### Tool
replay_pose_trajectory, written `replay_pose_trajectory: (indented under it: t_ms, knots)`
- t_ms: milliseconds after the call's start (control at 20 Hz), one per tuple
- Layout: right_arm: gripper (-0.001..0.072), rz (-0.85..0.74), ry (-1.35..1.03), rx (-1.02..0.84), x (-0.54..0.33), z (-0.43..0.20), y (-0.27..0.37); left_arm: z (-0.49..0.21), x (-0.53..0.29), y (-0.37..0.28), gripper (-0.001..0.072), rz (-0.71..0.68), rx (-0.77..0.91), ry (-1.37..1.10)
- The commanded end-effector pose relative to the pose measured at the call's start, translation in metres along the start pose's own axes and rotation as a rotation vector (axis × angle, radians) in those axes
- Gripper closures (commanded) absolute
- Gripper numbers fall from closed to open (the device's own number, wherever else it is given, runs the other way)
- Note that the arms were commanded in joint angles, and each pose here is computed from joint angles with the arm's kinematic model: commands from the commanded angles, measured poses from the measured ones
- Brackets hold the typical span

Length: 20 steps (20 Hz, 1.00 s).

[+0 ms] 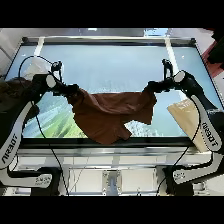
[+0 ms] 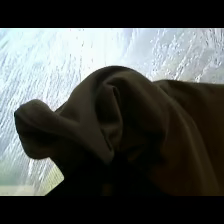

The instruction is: Fold the shirts.

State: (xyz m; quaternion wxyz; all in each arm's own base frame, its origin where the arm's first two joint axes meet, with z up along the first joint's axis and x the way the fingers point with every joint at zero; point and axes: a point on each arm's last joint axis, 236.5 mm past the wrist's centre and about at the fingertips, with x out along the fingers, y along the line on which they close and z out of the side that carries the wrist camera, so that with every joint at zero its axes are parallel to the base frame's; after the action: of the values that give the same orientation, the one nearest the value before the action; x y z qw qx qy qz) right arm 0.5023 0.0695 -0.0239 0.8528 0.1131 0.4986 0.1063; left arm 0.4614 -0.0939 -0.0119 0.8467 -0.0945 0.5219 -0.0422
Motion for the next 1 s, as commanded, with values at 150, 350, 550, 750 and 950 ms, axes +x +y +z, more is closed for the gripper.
replay_pose_trajectory:
  t_ms: [150,350,550,750,950]
  knots:
    - [0.0258,-0.064,-0.145,-0.018,-0.012,0.040,-0.015,0.085,-0.038,-0.013,0.0103,-0.031,0.001,-0.267]
    - [0.0266,-0.226,-0.088,-0.043,-0.092,0.041,-0.071,0.135,-0.185,0.001,0.0104,0.091,0.127,-0.540]
    - [0.0266,-0.339,-0.123,0.066,-0.175,0.031,-0.127,0.075,-0.294,0.030,0.0104,0.185,0.120,-0.598]
    - [0.0266,-0.310,-0.008,0.101,-0.184,-0.006,-0.136,-0.067,-0.209,0.058,0.0115,0.113,-0.256,-0.342]
    - [0.0266,-0.214,0.036,0.088,-0.170,-0.020,-0.117,-0.170,-0.107,0.007,0.0115,-0.192,-0.660,-0.051]
